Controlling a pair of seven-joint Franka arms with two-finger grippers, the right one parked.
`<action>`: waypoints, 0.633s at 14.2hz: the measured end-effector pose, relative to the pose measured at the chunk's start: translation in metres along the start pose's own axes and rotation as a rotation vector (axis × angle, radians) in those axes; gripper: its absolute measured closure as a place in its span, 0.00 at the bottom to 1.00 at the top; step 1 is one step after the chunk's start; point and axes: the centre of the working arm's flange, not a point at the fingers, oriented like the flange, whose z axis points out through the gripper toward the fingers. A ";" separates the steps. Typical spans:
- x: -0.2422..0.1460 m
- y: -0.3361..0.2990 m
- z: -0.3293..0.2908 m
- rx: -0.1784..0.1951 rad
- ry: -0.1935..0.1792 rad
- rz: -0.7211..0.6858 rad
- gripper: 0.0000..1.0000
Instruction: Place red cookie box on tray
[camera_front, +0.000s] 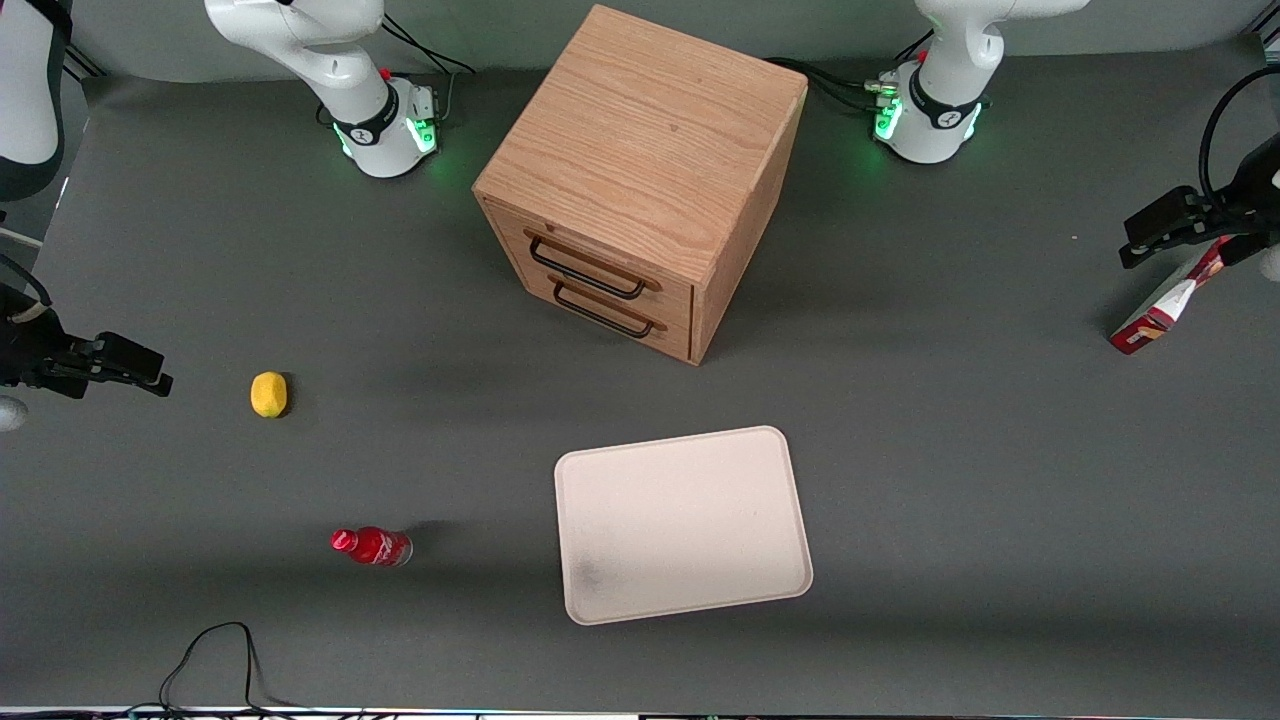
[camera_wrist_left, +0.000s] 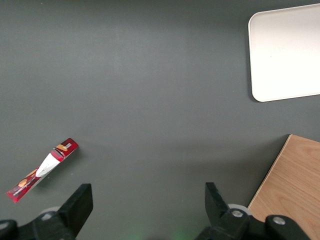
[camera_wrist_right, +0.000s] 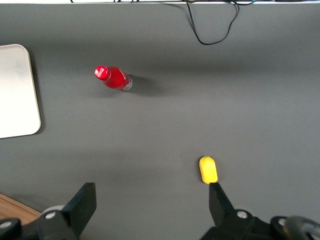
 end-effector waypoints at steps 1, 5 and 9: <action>0.000 0.000 0.000 0.000 0.000 0.000 0.00; 0.000 0.000 0.000 0.000 -0.002 0.000 0.00; -0.001 0.000 0.002 0.000 -0.014 0.000 0.00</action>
